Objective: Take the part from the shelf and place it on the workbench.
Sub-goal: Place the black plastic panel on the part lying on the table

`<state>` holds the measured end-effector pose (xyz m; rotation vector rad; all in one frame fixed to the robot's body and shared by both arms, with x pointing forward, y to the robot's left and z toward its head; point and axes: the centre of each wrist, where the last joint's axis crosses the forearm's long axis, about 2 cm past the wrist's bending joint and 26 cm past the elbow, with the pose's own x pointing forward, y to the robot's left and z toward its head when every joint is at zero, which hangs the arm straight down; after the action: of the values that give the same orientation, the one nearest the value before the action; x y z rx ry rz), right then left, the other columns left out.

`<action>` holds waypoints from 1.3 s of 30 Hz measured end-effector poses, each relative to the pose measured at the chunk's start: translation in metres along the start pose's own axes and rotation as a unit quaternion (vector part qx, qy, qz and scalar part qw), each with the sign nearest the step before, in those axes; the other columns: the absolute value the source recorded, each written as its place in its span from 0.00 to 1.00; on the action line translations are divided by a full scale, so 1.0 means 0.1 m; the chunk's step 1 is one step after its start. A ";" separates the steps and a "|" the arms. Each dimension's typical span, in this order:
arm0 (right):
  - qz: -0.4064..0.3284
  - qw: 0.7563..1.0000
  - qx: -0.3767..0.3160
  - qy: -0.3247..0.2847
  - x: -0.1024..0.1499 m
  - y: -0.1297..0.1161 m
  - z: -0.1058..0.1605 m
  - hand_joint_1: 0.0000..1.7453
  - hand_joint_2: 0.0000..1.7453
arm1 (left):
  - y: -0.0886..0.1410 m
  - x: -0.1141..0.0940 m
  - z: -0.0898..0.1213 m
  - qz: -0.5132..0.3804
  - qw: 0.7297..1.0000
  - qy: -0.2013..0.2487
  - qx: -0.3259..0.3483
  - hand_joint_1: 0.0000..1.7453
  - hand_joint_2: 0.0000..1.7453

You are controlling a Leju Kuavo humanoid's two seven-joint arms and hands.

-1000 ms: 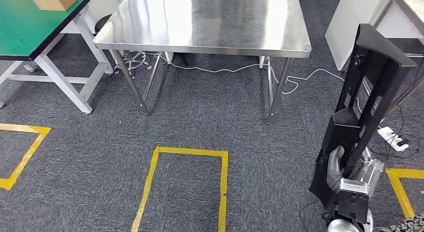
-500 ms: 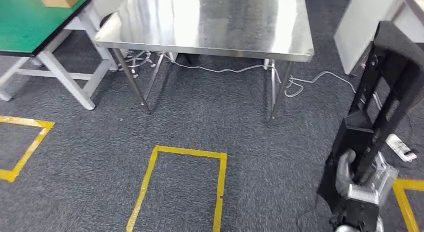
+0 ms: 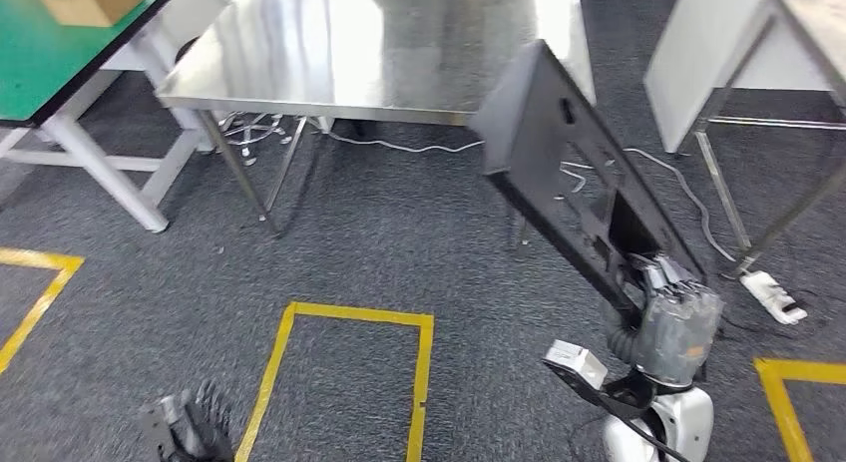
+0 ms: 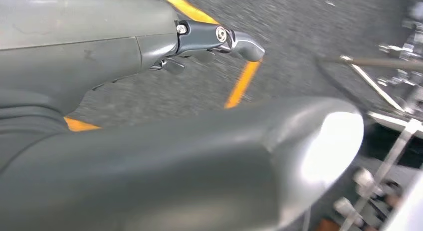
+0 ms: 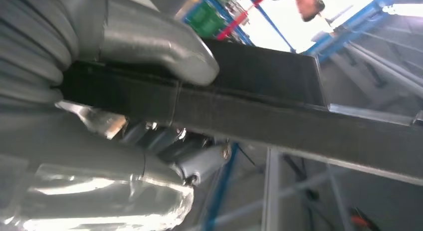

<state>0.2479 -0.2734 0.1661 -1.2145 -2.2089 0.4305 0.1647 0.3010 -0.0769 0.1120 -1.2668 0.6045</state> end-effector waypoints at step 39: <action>-0.183 0.950 -0.164 0.190 -0.71 -1.09 0.53 1.00 1.00 | -0.33 0.81 -0.23 -0.035 0.971 -0.231 -0.056 0.00 0.00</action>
<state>0.1725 -0.3918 0.1594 -0.9126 -2.1418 -0.3100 0.2137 0.3116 -0.0018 0.2114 -1.7377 0.4581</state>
